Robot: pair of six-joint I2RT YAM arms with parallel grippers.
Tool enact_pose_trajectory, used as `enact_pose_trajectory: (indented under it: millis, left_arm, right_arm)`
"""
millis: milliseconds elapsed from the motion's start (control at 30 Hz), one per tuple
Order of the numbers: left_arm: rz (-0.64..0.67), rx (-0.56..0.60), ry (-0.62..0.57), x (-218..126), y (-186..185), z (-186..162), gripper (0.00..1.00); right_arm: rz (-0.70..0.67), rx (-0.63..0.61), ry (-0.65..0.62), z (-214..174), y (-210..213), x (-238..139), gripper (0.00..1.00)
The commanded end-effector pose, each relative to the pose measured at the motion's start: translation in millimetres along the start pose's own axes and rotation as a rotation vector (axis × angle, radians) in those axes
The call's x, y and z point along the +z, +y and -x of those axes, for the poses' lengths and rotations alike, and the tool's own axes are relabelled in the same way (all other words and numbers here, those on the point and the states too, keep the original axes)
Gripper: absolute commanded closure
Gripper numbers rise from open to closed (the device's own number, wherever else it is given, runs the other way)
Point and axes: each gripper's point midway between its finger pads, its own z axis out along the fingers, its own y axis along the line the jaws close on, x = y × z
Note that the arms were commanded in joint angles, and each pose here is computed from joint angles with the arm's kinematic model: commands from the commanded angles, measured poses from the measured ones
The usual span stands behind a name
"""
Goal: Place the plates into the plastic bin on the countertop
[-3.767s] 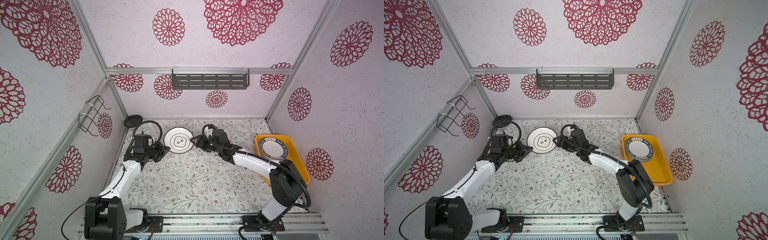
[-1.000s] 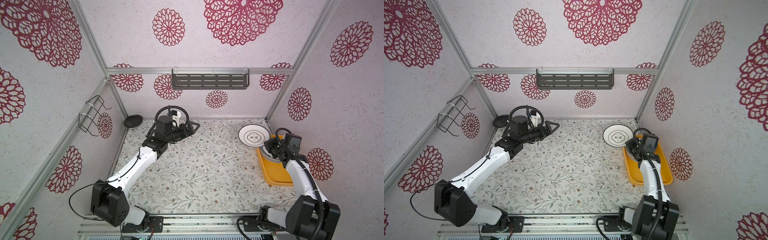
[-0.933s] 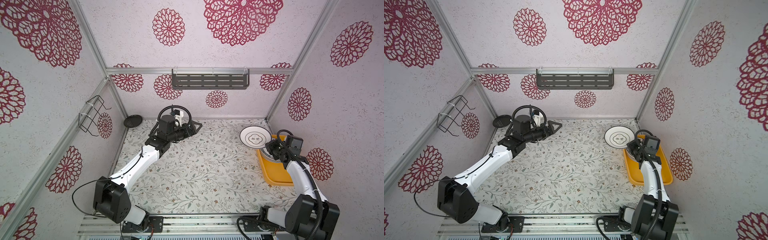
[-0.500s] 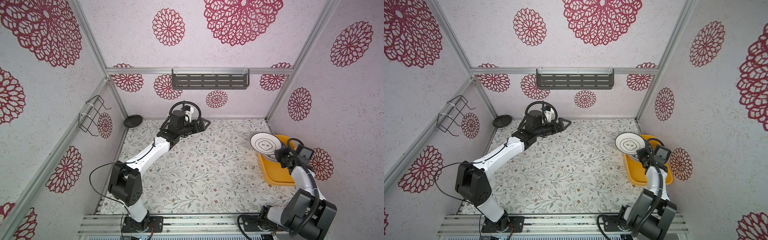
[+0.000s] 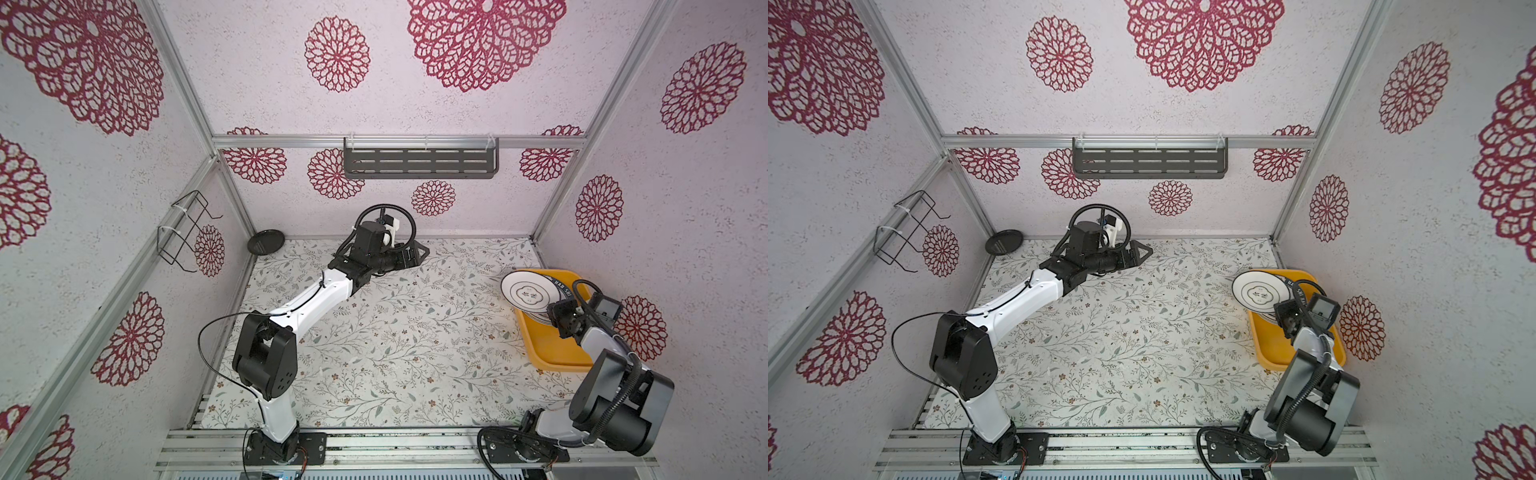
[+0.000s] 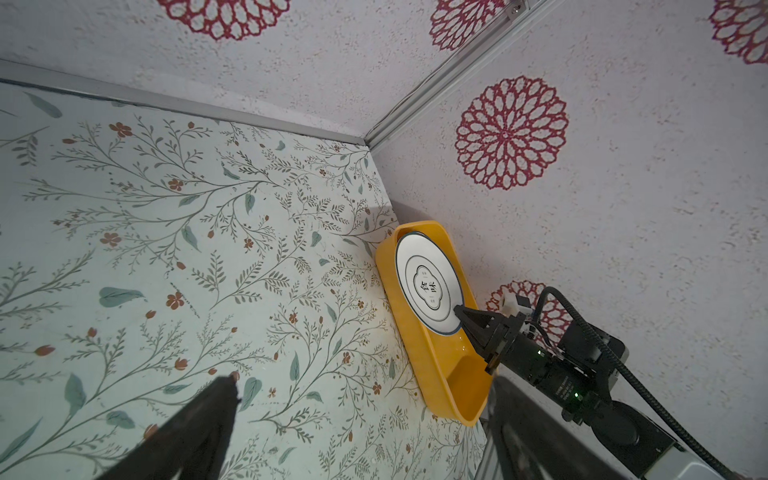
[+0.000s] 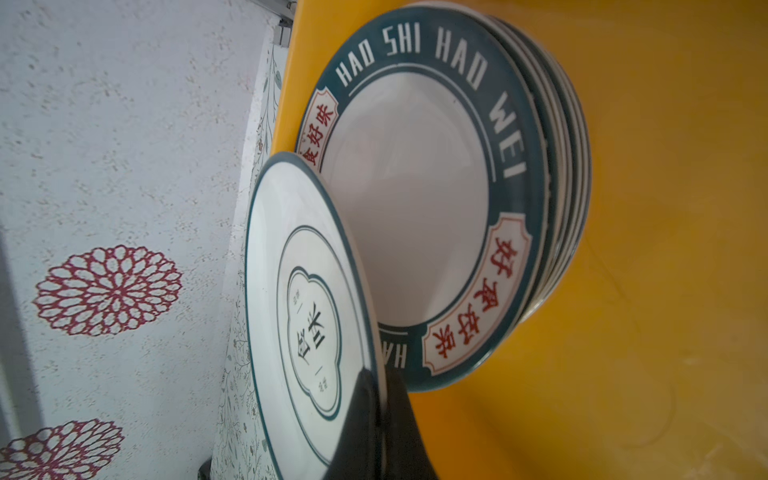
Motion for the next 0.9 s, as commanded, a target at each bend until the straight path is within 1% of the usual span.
enact_pose_trajectory:
  millis: [0,167,500,700,867]
  left_arm:
    - [0.033,0.023,-0.013,2,1,6,0.03]
    - [0.044,0.031,-0.006,7,2,11,0.03]
    - [0.050,0.030,0.008,17,5,18,0.03]
    - [0.040,0.023,0.017,20,5,19,0.03]
    - [0.044,0.020,0.018,20,6,19,0.03]
  right_arm:
    - [0.022,-0.030,-0.038,10,5,2,1.00]
    - [0.005,-0.023,-0.028,8,-2,7,1.00]
    - [-0.019,-0.023,-0.039,11,-8,6,1.00]
    - [0.047,0.054,-0.075,30,-12,-2,1.00]
    - [0.042,0.070,-0.111,45,-19,-8,1.00]
